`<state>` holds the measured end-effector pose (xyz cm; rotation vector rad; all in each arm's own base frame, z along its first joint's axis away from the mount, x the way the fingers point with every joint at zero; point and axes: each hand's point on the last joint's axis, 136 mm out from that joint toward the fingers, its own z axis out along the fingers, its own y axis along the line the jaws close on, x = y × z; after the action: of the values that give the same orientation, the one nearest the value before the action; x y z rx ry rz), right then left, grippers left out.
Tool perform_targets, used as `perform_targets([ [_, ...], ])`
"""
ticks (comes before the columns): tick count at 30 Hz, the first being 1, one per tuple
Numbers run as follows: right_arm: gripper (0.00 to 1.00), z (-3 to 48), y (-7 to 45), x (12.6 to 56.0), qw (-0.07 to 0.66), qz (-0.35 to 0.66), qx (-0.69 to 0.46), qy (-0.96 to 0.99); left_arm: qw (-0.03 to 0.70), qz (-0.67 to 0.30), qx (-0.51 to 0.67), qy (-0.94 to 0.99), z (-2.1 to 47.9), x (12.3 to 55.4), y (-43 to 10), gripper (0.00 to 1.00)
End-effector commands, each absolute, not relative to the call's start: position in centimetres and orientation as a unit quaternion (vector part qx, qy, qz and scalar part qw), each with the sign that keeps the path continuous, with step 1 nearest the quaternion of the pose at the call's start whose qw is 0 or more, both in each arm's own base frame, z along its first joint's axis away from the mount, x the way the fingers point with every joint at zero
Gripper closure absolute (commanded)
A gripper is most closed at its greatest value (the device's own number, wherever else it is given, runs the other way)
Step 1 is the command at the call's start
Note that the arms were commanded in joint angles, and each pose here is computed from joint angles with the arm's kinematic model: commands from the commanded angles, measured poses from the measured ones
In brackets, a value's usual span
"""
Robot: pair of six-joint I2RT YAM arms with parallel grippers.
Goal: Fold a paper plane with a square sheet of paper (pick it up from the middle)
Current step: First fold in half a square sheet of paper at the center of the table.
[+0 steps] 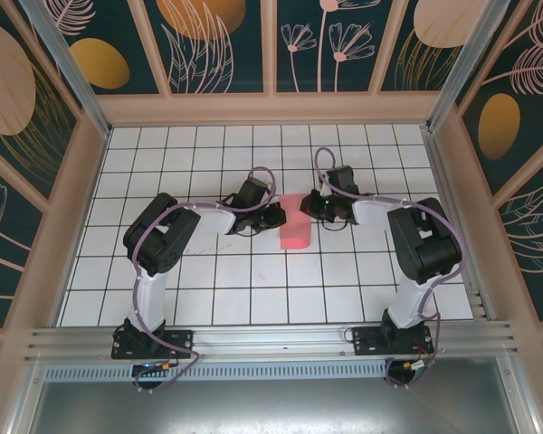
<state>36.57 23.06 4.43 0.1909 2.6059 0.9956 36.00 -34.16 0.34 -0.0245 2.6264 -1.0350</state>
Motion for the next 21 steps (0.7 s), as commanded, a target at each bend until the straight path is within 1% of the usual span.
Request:
perform_targets([
  [1,1.0,3.5,23.3,34.5,0.143,0.355,0.063,0.922,0.042,-0.14,-0.059,0.988,-12.5,29.2,-24.8,1.0],
  [8,1.0,1.6,22.7,32.5,0.119,0.345,0.063,0.929,0.043,-0.137,-0.06,0.988,-12.5,29.3,-24.7,1.0],
  [14,1.0,0.3,20.8,29.8,0.103,0.322,0.07,0.938,0.042,-0.132,-0.063,0.988,-12.8,29.2,-24.5,1.0],
  [18,1.0,0.1,18.2,28.6,0.106,0.309,0.092,0.941,0.043,-0.132,-0.063,0.988,-12.8,29.2,-24.5,1.0],
  [21,1.0,1.5,17.5,29.0,0.127,0.311,0.094,0.937,0.044,-0.132,-0.063,0.988,-12.8,29.2,-24.4,1.0],
])
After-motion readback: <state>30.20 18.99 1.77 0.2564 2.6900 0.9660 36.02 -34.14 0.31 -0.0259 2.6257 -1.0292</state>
